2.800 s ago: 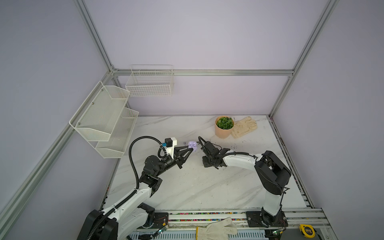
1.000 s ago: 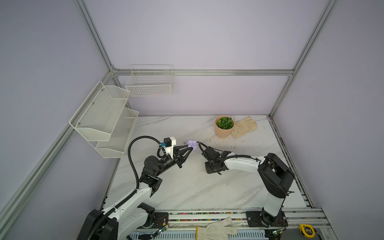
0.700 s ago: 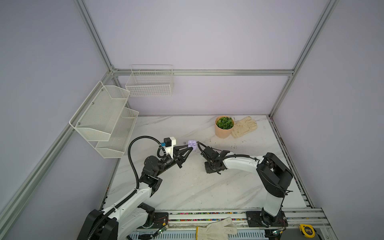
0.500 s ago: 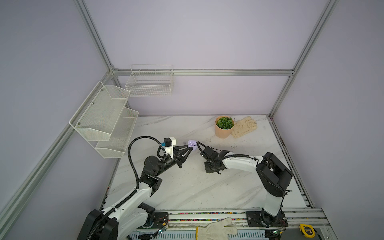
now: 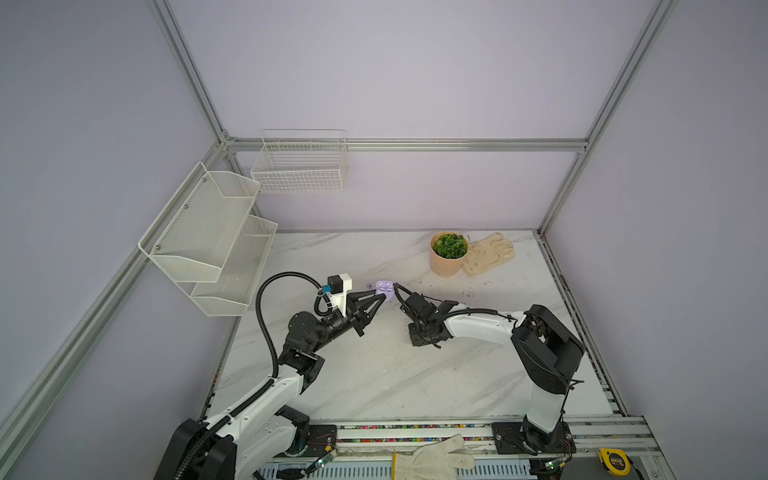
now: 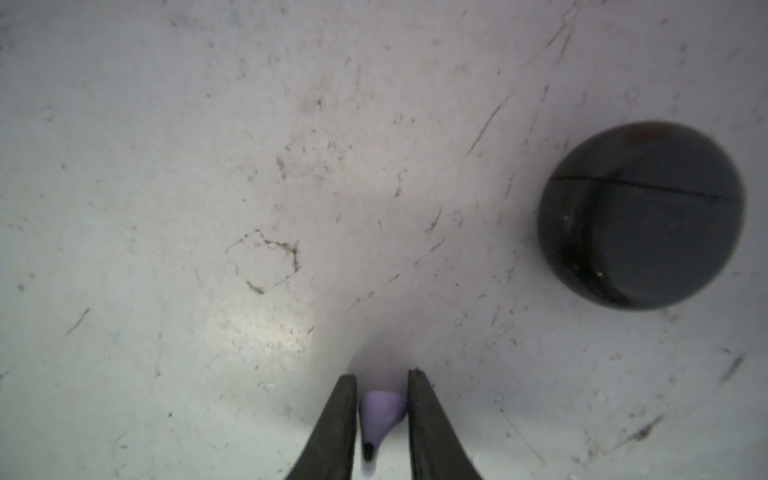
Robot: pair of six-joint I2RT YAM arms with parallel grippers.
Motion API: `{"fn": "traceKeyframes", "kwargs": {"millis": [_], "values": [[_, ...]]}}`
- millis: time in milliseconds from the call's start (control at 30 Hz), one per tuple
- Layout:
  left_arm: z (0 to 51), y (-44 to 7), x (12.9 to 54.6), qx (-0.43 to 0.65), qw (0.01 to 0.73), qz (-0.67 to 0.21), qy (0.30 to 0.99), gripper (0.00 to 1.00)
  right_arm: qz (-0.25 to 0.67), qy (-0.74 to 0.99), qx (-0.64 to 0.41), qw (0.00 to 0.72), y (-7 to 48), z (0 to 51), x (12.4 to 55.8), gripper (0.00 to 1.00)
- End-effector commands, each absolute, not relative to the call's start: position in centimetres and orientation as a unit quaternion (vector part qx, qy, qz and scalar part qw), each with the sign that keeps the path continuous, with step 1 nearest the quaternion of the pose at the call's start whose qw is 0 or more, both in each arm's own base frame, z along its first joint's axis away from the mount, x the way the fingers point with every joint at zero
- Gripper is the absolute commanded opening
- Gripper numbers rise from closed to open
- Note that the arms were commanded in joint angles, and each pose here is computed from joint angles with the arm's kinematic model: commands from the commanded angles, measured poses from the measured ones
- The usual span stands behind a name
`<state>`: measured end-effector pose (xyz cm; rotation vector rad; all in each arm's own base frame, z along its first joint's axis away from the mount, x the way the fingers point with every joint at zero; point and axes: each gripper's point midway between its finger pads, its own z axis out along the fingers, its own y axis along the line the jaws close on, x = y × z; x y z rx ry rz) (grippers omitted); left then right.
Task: Insert the wireless bluetooth earbuds into the charging case
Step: 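Lift the lilac earbud with the right gripper and hold it above the table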
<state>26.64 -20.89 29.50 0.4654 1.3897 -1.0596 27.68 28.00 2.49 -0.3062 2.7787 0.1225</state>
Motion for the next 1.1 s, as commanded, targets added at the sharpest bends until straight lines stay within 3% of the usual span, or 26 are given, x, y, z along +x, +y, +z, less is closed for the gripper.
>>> {"fn": "traceKeyframes", "kwargs": {"millis": [0, 600, 1067], "values": [[28.69, -20.62, 26.56, 0.199, 0.623, -0.457, 0.603, 0.00, 0.028, 0.981, -0.102, 0.165, 27.50, 2.39, 27.22, 0.25], [28.63, -20.75, 26.74, 0.200, 0.621, -0.457, 0.605, 0.00, 0.034, 0.981, -0.096, 0.166, 27.28, 2.93, 26.85, 0.30], [28.68, -20.92, 26.78, 0.202, 0.617, -0.462, 0.604, 0.00, 0.031, 0.981, -0.095, 0.167, 27.23, 2.74, 26.62, 0.26]]}}
